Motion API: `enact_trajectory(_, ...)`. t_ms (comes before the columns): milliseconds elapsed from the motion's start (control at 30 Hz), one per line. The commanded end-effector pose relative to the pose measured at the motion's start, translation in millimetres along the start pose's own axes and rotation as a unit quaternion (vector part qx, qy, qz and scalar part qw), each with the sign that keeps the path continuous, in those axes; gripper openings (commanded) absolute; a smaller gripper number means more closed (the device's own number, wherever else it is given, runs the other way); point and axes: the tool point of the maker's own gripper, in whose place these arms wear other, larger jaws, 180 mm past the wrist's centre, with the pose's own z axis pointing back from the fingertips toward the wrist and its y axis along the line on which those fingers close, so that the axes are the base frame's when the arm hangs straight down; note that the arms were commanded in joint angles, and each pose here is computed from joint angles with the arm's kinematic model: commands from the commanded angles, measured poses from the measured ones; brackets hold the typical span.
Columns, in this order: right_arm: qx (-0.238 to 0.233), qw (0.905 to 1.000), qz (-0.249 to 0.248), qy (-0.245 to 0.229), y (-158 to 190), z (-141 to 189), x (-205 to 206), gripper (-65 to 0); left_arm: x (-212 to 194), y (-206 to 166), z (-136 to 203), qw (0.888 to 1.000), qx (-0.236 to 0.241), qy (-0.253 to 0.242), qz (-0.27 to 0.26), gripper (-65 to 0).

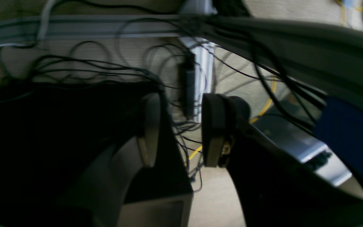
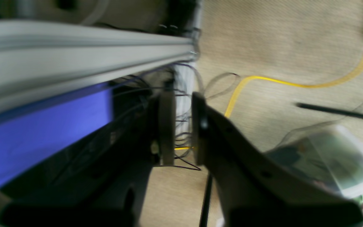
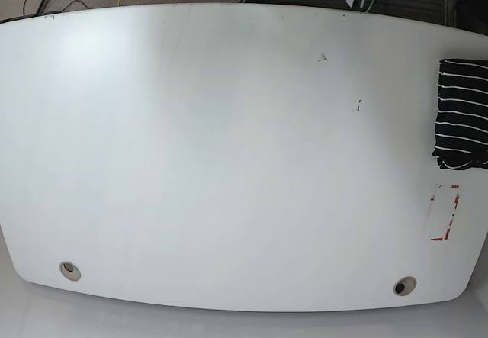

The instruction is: Layout the t-shirt on the table in an organized manner, then fold the t-shirt properly

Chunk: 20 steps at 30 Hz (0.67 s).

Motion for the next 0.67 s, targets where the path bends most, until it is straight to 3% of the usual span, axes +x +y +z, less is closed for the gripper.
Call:
enact_trajectory(0, -0.005, 0.9999, -0.01, 0.013, -4, -8, -2, -56.3, 7, 3, -2, 1.0, 0.005, 0.001, 0.002, -43.6)
enact_trajectory(200, -0.012, 0.9994, -0.023, 0.023, -7, -21, 3, -56.3, 19, 14, -8, 0.999, 0.034, 0.008, 0.009, -43.6)
enact_trajectory(633, -0.006, 0.9995, -0.025, 0.019, -2, -28, 14, -55.8, 20, 11, -10, 0.999, 0.034, 0.013, 0.013, -43.6)
